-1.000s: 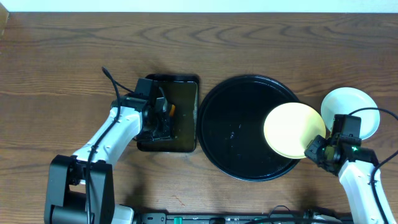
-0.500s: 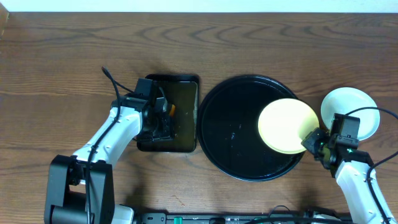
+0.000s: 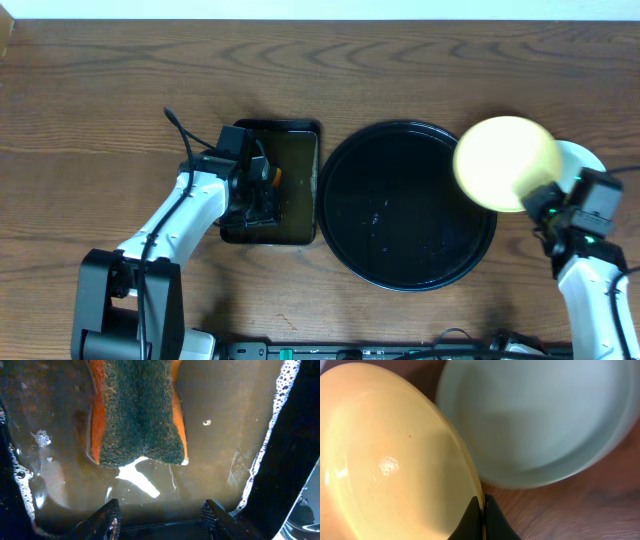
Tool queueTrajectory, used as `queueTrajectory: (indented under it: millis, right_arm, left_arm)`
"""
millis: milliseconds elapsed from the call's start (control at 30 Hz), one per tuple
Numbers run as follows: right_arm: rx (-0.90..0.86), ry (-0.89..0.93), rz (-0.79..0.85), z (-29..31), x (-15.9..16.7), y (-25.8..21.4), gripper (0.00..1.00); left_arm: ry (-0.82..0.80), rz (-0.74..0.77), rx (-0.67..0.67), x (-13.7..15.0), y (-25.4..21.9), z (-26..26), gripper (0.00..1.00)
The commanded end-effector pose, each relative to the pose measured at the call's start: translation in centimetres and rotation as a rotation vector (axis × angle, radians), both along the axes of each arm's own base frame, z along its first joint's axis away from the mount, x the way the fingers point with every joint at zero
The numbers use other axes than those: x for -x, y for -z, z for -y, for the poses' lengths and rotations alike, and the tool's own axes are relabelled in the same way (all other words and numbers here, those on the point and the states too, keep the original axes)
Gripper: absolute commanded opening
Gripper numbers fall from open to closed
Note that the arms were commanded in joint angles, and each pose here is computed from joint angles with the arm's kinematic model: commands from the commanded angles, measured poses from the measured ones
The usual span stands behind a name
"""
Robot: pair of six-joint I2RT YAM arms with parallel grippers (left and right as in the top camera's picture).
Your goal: Clean dirty plates on tray and stack at the side
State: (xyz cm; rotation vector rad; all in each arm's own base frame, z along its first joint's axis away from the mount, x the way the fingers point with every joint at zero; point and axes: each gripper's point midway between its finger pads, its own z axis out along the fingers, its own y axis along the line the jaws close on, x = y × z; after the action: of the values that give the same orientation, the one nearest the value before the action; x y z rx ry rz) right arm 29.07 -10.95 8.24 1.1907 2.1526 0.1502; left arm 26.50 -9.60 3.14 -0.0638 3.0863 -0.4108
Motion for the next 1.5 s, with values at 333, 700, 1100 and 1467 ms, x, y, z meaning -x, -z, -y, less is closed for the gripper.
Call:
queueTrajectory:
  millis: [333,700,1100,1467]
  right_arm:
    - [0.026,0.342,0.043,8.7,3.4,-1.1,0.01]
    - [0.041,0.336,0.069,9.6,2.4,-0.9,0.33]
    - [-0.018,-0.378,0.013,-2.7,-1.1,-0.1,0.56]
    - [0.263,-0.806,-0.212,-11.7,-1.1,-3.4,0.95]
  left_arm:
    - [0.001,0.022,-0.006,-0.6,-0.4,0.0,0.53]
    - [0.001,0.022,-0.006,-0.6,-0.4,0.0,0.54]
    - [-0.018,0.138,-0.115,-2.2,-2.3,-1.9,0.58]
    - [-0.16,0.26,-0.138,-1.6,-7.3,-3.3,0.77]
